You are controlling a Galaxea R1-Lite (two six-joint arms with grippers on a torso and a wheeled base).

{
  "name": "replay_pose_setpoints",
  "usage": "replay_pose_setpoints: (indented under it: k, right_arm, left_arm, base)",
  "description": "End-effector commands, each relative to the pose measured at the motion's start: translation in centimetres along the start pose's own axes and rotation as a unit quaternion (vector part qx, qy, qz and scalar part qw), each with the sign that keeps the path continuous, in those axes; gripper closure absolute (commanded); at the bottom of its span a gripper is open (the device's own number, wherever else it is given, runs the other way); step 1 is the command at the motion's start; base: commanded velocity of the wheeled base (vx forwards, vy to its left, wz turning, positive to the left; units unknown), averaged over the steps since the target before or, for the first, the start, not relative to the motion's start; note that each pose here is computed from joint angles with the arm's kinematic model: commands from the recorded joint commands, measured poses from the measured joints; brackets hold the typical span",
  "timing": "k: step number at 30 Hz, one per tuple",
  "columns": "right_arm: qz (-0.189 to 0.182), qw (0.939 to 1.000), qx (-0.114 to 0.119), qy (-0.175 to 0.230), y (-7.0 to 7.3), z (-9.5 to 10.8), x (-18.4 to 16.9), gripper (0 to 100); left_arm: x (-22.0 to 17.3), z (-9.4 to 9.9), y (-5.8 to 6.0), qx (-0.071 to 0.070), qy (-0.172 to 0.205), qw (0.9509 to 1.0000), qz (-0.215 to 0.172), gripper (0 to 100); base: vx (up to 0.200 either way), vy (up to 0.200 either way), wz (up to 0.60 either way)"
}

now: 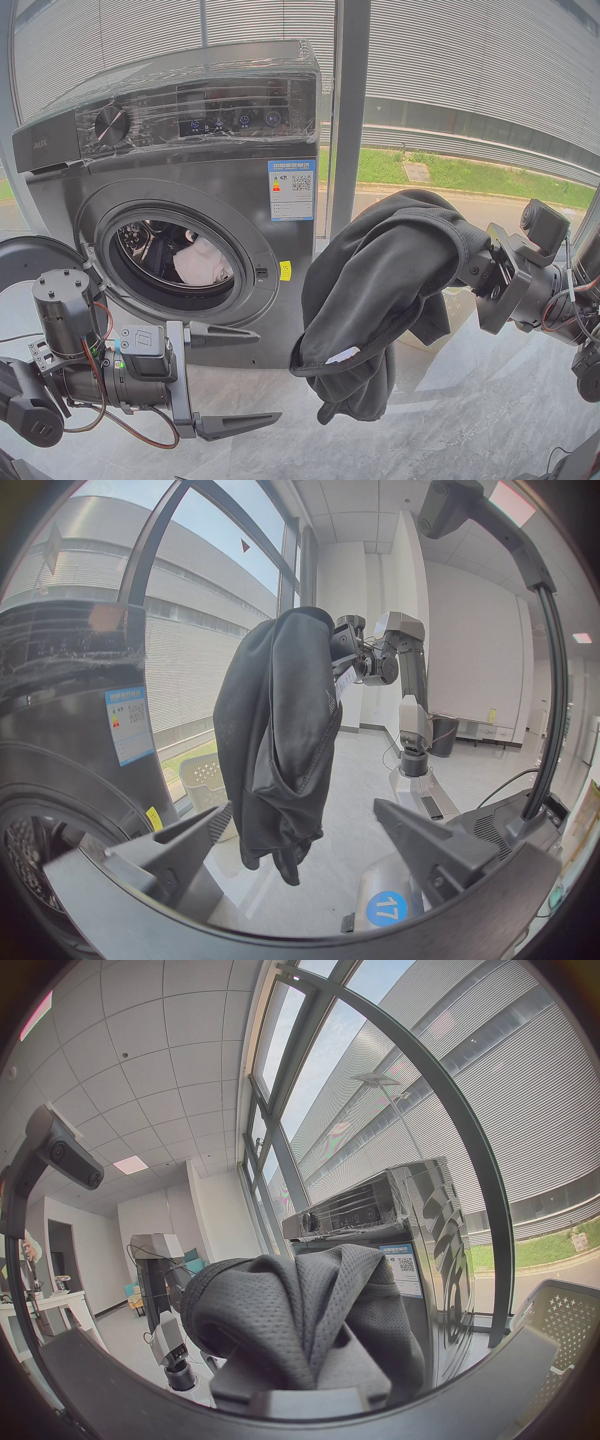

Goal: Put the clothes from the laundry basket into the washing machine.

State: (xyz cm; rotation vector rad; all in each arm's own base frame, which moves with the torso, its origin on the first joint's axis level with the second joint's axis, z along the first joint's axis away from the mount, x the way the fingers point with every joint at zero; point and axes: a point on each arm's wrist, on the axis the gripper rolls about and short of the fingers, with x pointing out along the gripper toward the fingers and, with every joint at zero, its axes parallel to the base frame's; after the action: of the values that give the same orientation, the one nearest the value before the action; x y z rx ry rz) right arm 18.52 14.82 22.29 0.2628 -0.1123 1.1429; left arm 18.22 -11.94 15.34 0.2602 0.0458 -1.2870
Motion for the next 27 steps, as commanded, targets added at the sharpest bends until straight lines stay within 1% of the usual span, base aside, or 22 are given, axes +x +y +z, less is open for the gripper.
replay_pose_setpoints:
  k: [1,4,5,6,8,9,10,11,13,17,20,21,23,27]
  right_arm:
    - [0.002,1.0,0.004,-0.006,0.0,0.3,0.3,100]
    - [0.002,0.9999,0.007,-0.008,-0.1,0.4,0.4,100]
    - [0.002,0.9999,0.007,-0.008,-0.1,0.4,0.4,100]
    - [0.002,0.9999,0.007,-0.008,-0.1,0.4,0.4,100]
    - [0.002,0.9999,0.007,-0.008,-0.1,0.4,0.4,100]
    - [0.003,0.9999,0.007,-0.008,-0.1,0.4,0.4,100]
    - [0.003,0.9999,0.007,-0.008,-0.1,0.4,0.4,100]
    - [0.004,0.9999,0.008,-0.007,0.0,0.4,0.5,100]
    - [0.007,0.9999,0.009,-0.006,0.0,0.3,0.6,100]
    - [0.011,0.9999,0.012,-0.002,0.0,0.0,1.0,100]
    - [0.016,0.9998,0.011,-0.004,0.1,0.1,1.4,100]
    - [0.017,0.9998,0.01,-0.006,0.1,0.2,1.6,100]
    - [0.018,0.9997,0.01,-0.009,0.1,0.4,1.8,100]
    - [0.023,0.9996,0.011,-0.008,0.3,0.3,1.9,100]
  left_arm:
    - [0.9,0.4,0.5,0.007,-0.006,0.9999,-0.006,0]
    - [1.3,0.7,0.4,0.011,-0.012,0.9998,-0.014,0]
    - [1.5,0.6,0.5,0.01,-0.01,0.9998,-0.017,0]
    - [1.7,0.5,0.6,0.007,-0.008,0.9998,-0.017,0]
    - [1.9,0.5,0.8,0.008,-0.009,0.9998,-0.018,0]
    - [2.4,0.4,1.2,0.008,-0.01,0.9998,-0.017,0]
    - [2.5,0.5,1.4,0.01,-0.013,0.9997,-0.017,0]
    - [2.8,0.9,1.6,0.016,-0.02,0.9995,-0.016,0]
    - [3.3,1.4,1.8,0.023,-0.028,0.9992,-0.018,0]
    - [4.4,2.0,1.8,0.029,-0.037,0.9983,-0.034,0]
    - [4.8,1.5,1.8,0.025,-0.031,0.9985,-0.039,0]
    - [5.0,1.2,1.8,0.02,-0.026,0.9986,-0.04,0]
    - [5.3,0.9,2.1,0.017,-0.022,0.9988,-0.039,0]
    - [5.9,0.9,2.8,0.017,-0.022,0.9991,-0.031,0]
  base:
    - [0.0,0.0,0.0]
    - [0.0,0.0,0.0]
    - [0.0,0.0,0.0]
    - [0.0,0.0,0.0]
    - [0.0,0.0,0.0]
    - [0.0,0.0,0.0]
    - [0.0,0.0,0.0]
    - [0.0,0.0,0.0]
    - [0.0,0.0,0.0]
    - [0.0,0.0,0.0]
    - [0.0,0.0,0.0]
    - [0.0,0.0,0.0]
    - [0.0,0.0,0.0]
    - [0.0,0.0,0.0]
